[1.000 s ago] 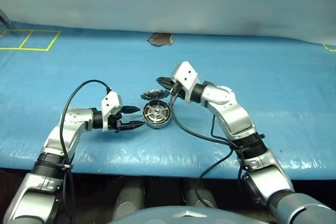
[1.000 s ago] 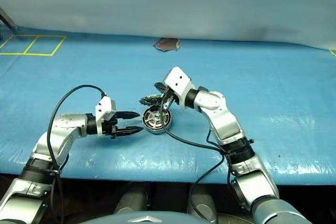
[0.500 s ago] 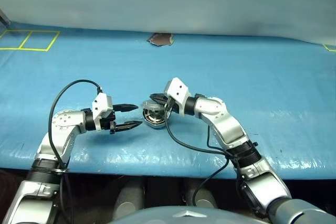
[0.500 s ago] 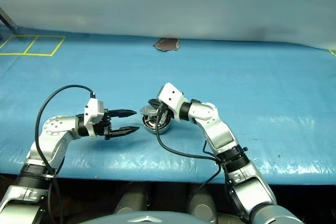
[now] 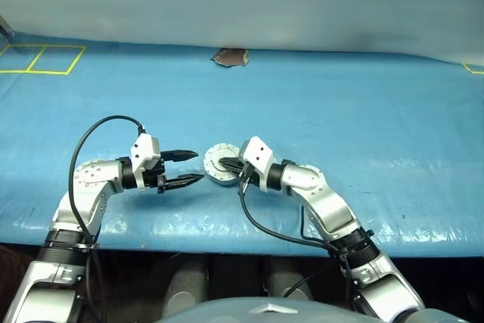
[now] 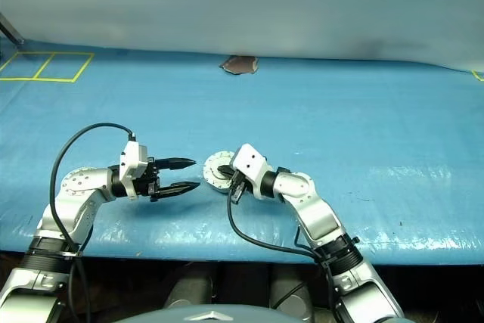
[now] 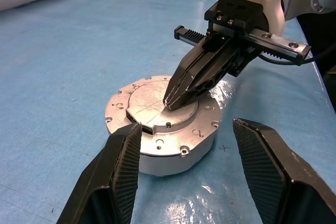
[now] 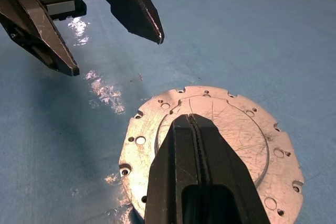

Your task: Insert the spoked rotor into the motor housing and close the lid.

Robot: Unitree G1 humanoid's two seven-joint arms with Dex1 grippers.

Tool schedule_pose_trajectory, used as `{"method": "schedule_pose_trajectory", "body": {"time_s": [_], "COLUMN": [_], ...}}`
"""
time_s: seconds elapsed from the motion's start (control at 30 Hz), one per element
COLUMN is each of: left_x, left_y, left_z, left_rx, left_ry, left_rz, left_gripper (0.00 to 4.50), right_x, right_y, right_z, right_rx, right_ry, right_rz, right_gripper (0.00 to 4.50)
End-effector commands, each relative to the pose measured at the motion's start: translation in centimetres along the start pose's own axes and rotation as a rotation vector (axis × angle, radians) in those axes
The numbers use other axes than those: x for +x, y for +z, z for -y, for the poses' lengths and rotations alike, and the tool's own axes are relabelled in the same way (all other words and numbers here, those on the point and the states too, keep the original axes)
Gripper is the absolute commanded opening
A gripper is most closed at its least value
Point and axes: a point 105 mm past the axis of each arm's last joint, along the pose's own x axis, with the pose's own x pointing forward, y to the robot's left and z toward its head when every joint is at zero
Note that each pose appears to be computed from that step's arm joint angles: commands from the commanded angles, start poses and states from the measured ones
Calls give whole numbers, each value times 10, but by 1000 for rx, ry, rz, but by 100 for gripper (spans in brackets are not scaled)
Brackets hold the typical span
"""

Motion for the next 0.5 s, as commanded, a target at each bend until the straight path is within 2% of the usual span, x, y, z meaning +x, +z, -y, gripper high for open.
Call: {"method": "schedule_pose_trajectory", "body": {"time_s": [0.03,0.17,0.4,0.5], "left_x": [3,5,6,4], "left_y": [5,6,6,6], "left_z": [-3,-4,-7,-10], "left_rx": [18,20,64,67], "left_ry": [24,35,54,59], "left_rz": [26,43,44,38], "left_gripper": [298,298,298,303], "right_x": [3,1,-2,0], "right_y": [-12,-4,19,23], "right_z": [-4,2,9,10], "right_rx": [10,-6,74,89], "right_ry": [-26,-79,-81,-71], "right_rz": [-20,20,91,100], "right_gripper": [0,0,0,62]}}
